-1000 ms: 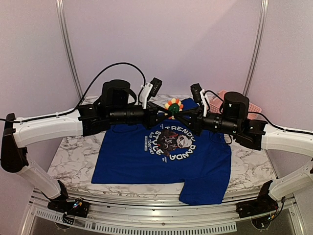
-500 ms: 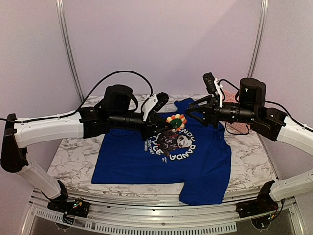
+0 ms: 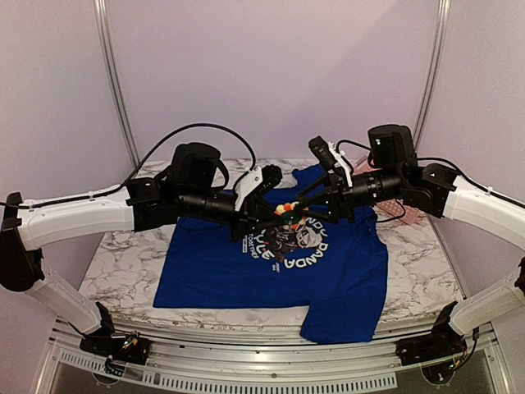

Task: Pin the brooch onto the clothing
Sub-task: Pass from the left arm to the right

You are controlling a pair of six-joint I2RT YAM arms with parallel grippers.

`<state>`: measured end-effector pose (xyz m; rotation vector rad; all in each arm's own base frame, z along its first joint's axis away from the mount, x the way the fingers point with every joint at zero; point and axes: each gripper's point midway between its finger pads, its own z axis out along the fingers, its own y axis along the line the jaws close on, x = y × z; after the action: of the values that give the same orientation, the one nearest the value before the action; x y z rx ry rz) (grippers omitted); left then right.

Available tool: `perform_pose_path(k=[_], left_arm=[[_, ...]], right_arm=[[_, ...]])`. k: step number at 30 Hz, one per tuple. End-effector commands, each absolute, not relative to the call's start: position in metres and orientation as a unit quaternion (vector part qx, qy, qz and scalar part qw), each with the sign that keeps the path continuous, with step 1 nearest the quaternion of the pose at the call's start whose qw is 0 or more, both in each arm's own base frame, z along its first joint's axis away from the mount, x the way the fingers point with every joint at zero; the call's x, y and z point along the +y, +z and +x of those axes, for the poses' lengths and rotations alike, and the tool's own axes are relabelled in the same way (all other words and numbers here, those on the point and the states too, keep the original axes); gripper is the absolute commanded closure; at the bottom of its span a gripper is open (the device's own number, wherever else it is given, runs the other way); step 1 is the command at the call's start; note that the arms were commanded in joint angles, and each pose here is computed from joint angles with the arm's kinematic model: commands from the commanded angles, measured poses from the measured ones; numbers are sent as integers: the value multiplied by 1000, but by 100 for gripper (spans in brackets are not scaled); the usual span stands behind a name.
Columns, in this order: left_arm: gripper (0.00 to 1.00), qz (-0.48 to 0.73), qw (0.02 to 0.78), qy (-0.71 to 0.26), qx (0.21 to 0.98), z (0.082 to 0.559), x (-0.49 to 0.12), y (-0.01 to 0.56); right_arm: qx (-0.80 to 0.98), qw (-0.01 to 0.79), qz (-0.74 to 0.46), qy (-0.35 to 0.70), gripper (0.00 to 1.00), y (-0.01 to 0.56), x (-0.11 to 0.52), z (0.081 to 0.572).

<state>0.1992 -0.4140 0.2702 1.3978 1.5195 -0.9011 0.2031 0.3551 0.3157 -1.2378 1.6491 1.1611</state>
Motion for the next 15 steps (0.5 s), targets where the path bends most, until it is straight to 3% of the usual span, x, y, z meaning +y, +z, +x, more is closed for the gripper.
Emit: perform_pose_path(k=[1,8,11,15], left_arm=[[100,572,437,-372,586,185,-414,284],[100,574,437,-376,581,182,-412,284],[100,574,438,-376,581,181,-411,284],[100,567,445,-375,583,183,-406,285]], right_arm=[[652,348,-489,463,65,304,359,201],[662,348,-482,457,94,298,361,207],[657,349,-484,461,99,302,361,205],[655,365,-477,458,100,308,360,210]])
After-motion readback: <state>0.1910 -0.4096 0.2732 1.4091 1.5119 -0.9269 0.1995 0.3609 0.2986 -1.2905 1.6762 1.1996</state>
